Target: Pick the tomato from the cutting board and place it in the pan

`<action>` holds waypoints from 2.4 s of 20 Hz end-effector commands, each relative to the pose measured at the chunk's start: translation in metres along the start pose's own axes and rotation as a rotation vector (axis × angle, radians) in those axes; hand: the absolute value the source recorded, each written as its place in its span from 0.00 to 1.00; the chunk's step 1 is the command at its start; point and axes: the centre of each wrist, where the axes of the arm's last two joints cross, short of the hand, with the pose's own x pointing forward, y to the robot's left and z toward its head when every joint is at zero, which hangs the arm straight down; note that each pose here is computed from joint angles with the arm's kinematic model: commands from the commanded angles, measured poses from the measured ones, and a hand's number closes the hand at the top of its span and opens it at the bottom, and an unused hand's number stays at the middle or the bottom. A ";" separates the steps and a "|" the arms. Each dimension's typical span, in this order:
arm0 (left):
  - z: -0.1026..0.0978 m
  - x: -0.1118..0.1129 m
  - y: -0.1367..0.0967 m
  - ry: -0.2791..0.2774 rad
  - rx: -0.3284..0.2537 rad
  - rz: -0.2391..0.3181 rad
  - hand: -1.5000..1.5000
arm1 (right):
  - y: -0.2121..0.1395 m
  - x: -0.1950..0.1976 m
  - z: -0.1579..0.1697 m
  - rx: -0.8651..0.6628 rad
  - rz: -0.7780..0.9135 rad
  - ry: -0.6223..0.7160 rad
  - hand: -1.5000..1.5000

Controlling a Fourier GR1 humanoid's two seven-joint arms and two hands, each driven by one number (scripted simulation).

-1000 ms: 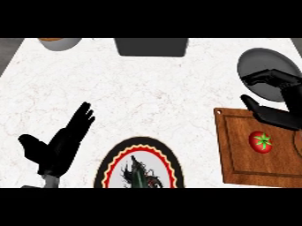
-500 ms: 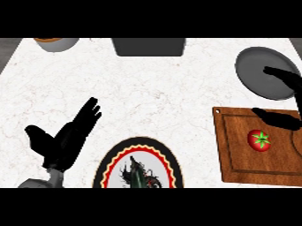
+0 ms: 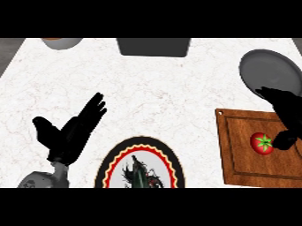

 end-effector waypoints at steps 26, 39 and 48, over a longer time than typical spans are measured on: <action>0.001 -0.007 0.005 -0.004 0.032 0.012 0.50 | 0.047 0.155 -0.023 0.463 0.550 0.423 0.00; -0.003 -0.002 0.007 0.000 0.033 0.005 0.50 | 0.063 0.117 -0.003 0.466 0.577 0.455 0.00; -0.002 0.000 -0.010 -0.017 0.039 0.025 0.50 | 0.027 0.086 -0.027 0.391 0.646 0.315 1.00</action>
